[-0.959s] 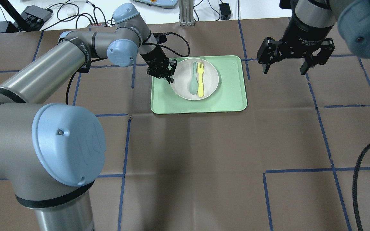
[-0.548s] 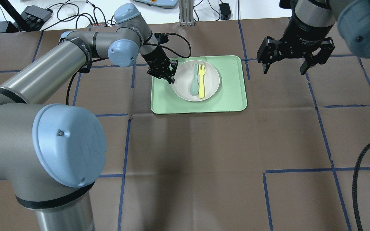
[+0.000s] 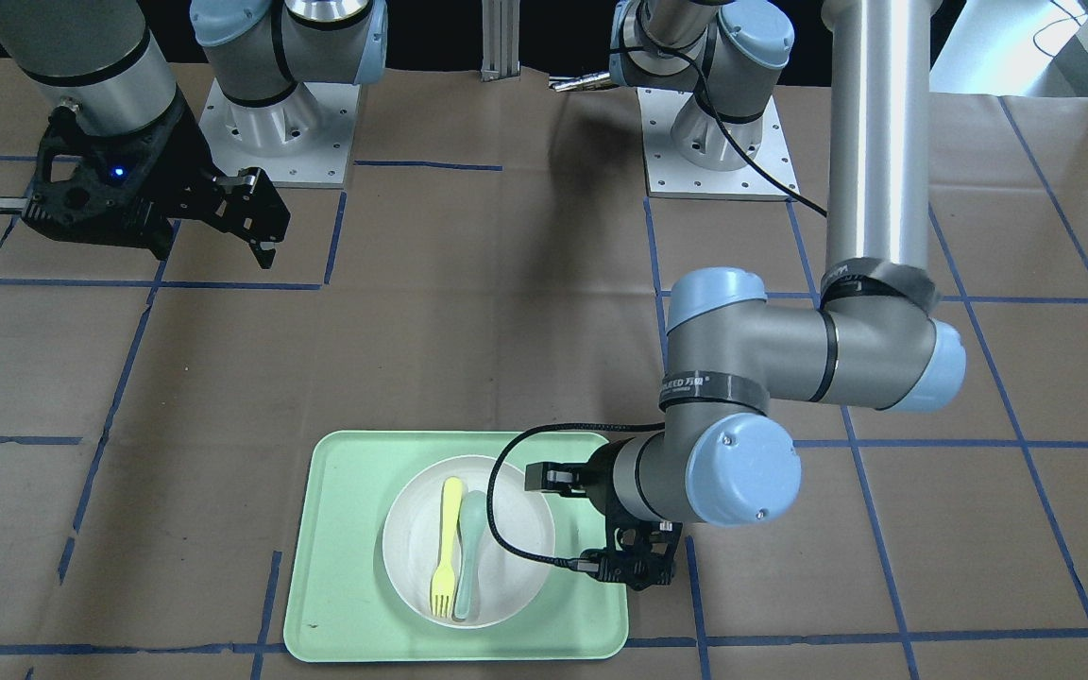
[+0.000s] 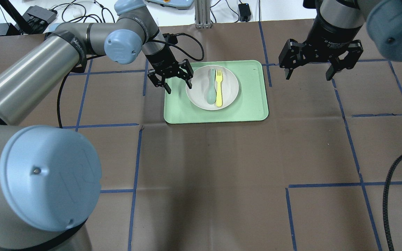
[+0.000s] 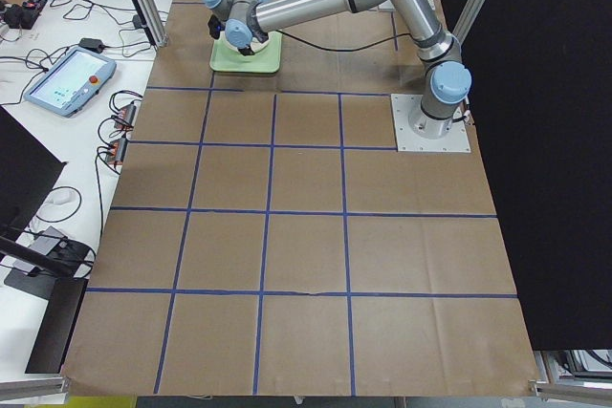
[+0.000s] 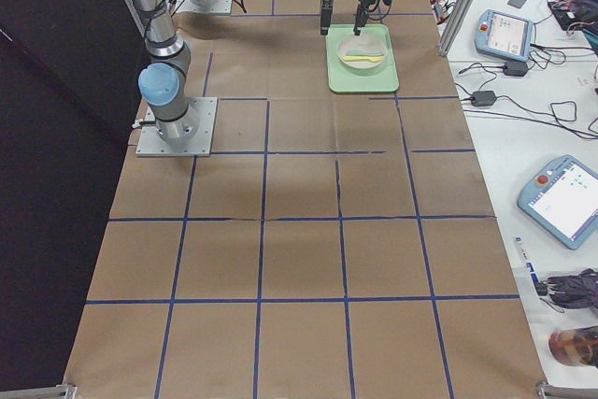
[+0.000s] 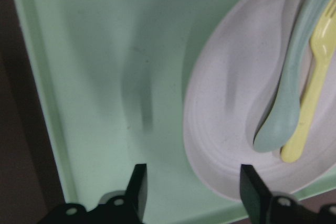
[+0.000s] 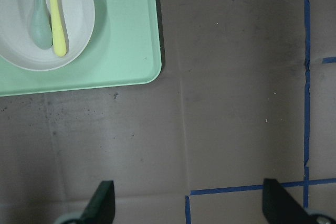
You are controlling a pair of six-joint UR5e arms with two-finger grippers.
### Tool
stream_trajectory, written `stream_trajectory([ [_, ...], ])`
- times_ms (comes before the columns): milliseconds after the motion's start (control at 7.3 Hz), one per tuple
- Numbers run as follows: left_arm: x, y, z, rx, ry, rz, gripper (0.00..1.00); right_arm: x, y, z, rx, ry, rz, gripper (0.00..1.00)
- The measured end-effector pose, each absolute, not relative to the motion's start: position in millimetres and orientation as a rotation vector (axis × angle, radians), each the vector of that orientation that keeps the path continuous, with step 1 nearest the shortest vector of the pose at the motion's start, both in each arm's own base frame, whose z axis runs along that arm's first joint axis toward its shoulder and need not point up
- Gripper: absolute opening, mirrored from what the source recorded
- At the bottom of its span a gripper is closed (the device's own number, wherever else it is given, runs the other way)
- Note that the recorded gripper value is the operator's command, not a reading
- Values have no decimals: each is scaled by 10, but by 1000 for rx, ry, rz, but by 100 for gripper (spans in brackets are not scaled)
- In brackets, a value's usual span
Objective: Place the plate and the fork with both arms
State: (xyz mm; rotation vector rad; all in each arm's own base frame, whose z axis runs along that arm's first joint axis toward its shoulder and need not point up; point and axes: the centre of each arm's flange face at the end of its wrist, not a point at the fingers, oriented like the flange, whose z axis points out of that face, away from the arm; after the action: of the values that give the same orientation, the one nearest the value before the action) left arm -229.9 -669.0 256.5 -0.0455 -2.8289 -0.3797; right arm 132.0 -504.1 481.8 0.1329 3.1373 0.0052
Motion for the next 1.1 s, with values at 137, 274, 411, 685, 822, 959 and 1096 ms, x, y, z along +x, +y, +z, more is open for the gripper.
stream_trajectory([
  [137, -2178, -6410, 2981, -61, -2899, -389, 100, 1321, -5045, 4823, 141, 3137, 2, 100],
  [274, -2051, -6011, 3392, -71, -2953, -371, 100, 1324, -5049, 4825, 146, 3136, 0, 100],
  [411, -1921, -5521, 3789, -65, -2979, -343, 100, 1329, -5072, 4806, 148, 3135, 1, 100],
  [685, -1460, -4648, 4487, 10, -3071, -311, 100, 1346, -5210, 4745, 148, 3129, 1, 100],
  [822, -1335, -4404, 4672, 31, -3105, -320, 100, 1361, -5321, 4713, 146, 3129, -12, 100],
  [959, -1315, -4341, 4734, 30, -3099, -300, 100, 1381, -5454, 4675, 145, 3130, -22, 100],
  [1096, -1313, -4403, 4765, 10, -3089, -223, 100, 1417, -5594, 4636, 155, 3130, -27, 100],
])
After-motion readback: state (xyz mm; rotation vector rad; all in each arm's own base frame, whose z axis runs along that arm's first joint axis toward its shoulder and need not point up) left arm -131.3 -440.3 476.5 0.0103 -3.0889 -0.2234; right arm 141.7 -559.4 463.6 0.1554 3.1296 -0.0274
